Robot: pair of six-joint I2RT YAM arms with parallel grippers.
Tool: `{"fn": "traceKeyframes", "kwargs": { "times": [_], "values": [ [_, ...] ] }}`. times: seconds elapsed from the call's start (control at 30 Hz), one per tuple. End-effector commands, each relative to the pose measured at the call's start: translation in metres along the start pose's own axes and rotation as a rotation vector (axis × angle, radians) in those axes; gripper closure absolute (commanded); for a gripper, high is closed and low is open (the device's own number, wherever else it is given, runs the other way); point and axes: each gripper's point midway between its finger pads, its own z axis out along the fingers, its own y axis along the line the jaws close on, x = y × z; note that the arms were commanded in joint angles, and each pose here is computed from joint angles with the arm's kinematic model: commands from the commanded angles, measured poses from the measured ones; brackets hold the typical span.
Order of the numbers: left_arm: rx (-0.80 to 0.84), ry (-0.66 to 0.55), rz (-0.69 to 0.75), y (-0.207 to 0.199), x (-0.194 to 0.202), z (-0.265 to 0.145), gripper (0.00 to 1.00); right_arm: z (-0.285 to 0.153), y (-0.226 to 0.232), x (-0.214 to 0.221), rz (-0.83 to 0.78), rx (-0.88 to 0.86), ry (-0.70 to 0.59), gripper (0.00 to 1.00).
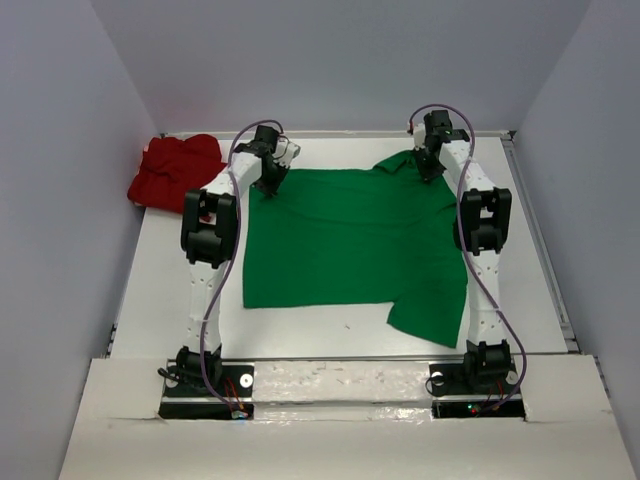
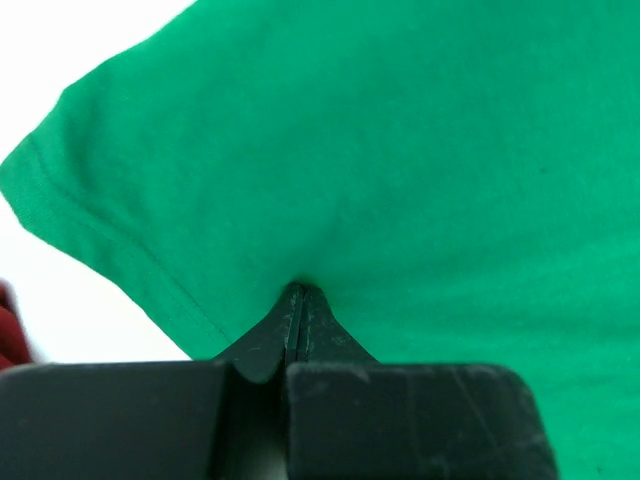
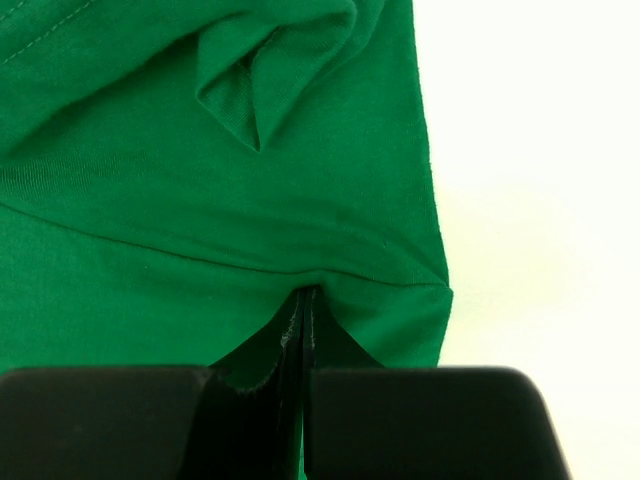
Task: Fold and stack the t-shirts
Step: Flatten out the tshirt
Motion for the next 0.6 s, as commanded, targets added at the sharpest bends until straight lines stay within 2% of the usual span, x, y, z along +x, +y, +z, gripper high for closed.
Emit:
{"fn": "traceKeyframes", "kwargs": {
  "times": [0.0,0.2,0.33,0.57],
  "values": [
    [-0.006,-0.017,-0.054,0.021,-0.010,0.012,1.00,0.027,-0.002,0.014,0.007,-0.009,0.031,1.00],
    [0.011,0.006,-0.115,0.044,-0.007,0.031,1.00,0.029,-0.011,0.007,0.013,0.008,0.005,1.00],
    [-0.006,-0.040,-0.127,0.055,-0.022,0.024,1.00,0.031,-0.022,-0.015,0.003,0.049,-0.066,1.00],
    [0.035,-0.093,-0.154,0.048,-0.036,0.013,1.00,0.033,-0.029,-0.046,0.002,0.072,-0.182,1.00]
  ]
}}
